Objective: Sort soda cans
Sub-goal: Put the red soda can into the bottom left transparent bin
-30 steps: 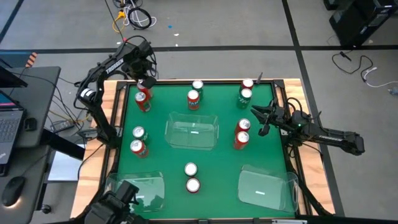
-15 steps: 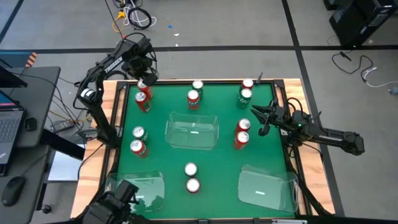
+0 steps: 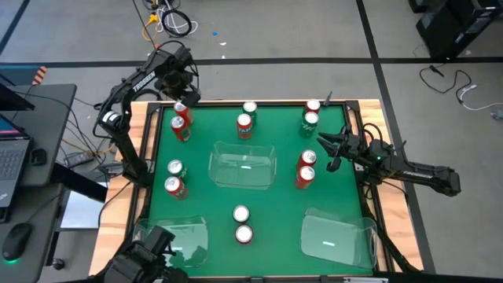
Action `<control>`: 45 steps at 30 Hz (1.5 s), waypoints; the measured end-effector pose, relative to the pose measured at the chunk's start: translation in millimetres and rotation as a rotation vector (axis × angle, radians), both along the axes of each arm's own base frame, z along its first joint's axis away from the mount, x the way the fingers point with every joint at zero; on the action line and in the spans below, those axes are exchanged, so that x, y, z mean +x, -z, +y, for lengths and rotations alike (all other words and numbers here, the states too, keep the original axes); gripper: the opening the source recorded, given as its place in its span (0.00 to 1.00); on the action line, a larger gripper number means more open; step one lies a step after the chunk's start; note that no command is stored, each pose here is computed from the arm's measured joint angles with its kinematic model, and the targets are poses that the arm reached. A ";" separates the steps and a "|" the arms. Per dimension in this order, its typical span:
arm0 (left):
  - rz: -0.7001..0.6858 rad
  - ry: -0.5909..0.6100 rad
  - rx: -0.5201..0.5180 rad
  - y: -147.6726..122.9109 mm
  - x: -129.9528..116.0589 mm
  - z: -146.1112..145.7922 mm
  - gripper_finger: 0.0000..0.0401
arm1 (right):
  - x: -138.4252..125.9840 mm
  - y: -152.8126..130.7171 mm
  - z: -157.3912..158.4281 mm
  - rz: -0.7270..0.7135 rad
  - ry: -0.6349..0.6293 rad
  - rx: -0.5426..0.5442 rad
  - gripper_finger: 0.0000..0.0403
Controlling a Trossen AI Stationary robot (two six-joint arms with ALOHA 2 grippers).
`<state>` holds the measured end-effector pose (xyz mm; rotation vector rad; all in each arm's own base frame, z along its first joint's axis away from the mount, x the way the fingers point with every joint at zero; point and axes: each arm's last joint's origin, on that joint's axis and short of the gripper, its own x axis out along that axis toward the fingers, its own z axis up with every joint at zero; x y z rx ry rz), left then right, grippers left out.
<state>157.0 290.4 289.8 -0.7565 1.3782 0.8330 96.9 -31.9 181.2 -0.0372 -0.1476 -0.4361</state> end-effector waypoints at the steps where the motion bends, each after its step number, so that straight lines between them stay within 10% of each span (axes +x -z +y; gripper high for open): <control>1: 0.003 -0.001 -0.001 0.1 -0.4 0.0 0.68 | 0.0 0.0 0.0 0.000 0.000 0.000 0.22; 45: 0.119 0.015 0.022 9.8 1.9 -4.4 0.72 | 0.0 -0.1 0.0 -0.001 0.000 0.000 0.26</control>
